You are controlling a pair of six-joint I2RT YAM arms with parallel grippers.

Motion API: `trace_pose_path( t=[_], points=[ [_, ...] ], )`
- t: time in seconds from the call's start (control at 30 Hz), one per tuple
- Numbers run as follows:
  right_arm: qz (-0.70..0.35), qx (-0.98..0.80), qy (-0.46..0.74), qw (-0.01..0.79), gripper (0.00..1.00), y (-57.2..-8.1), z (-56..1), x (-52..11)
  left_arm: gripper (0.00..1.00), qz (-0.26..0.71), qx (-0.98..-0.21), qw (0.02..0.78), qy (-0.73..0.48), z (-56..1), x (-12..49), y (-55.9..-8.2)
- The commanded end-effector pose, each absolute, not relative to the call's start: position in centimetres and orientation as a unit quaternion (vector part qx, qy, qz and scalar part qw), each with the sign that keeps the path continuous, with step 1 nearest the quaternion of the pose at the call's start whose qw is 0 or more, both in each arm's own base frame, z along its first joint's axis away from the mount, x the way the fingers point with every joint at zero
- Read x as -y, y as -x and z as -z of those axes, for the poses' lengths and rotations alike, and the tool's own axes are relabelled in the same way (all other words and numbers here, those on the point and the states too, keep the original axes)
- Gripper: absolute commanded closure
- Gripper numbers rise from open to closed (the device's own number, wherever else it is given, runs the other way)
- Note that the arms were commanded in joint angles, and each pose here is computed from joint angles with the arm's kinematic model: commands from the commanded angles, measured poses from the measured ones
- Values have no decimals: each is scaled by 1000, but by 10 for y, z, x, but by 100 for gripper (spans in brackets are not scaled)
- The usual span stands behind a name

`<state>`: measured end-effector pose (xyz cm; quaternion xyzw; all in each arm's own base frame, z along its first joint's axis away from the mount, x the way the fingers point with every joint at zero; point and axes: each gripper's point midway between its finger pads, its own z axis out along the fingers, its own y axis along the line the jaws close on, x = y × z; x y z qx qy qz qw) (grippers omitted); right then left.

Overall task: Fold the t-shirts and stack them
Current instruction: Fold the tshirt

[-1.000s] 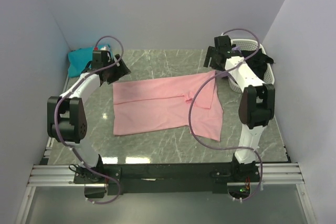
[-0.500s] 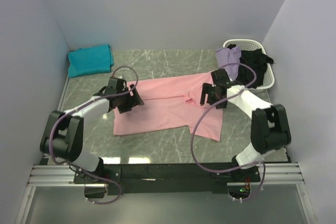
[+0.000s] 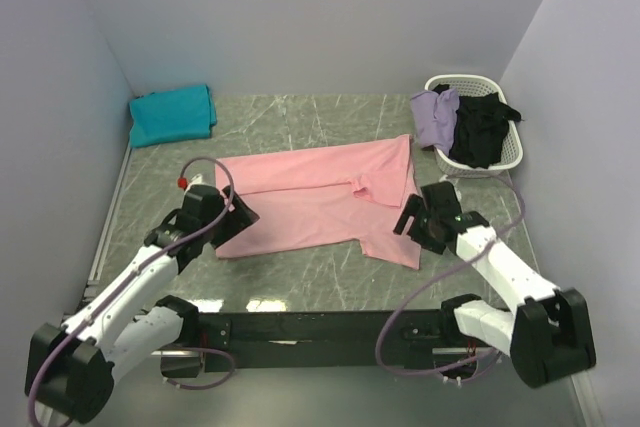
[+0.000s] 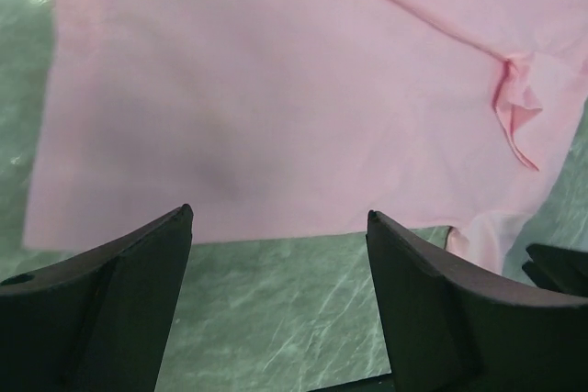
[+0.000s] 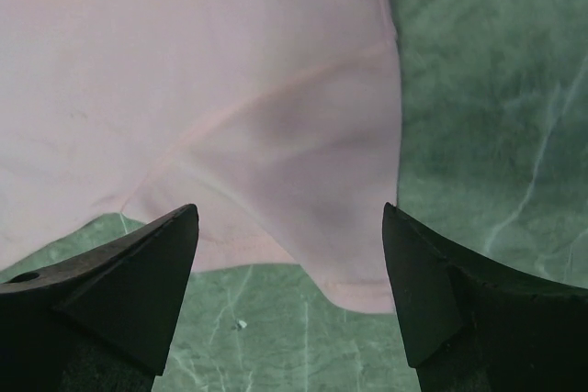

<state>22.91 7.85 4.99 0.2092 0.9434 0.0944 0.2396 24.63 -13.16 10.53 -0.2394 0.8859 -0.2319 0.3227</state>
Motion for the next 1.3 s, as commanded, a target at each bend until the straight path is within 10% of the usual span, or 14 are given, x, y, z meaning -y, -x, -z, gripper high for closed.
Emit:
trace_pose_path(
  t=[0.0,1.27],
  points=[
    [-107,-911,-280,282,14,-223,-59,-72,19,183,-879,319,304,-87,104,-226],
    [-128,-893,-342,262,18,-170,-25,-67,41,-2,-883,262,390,-35,67,-198]
  ],
)
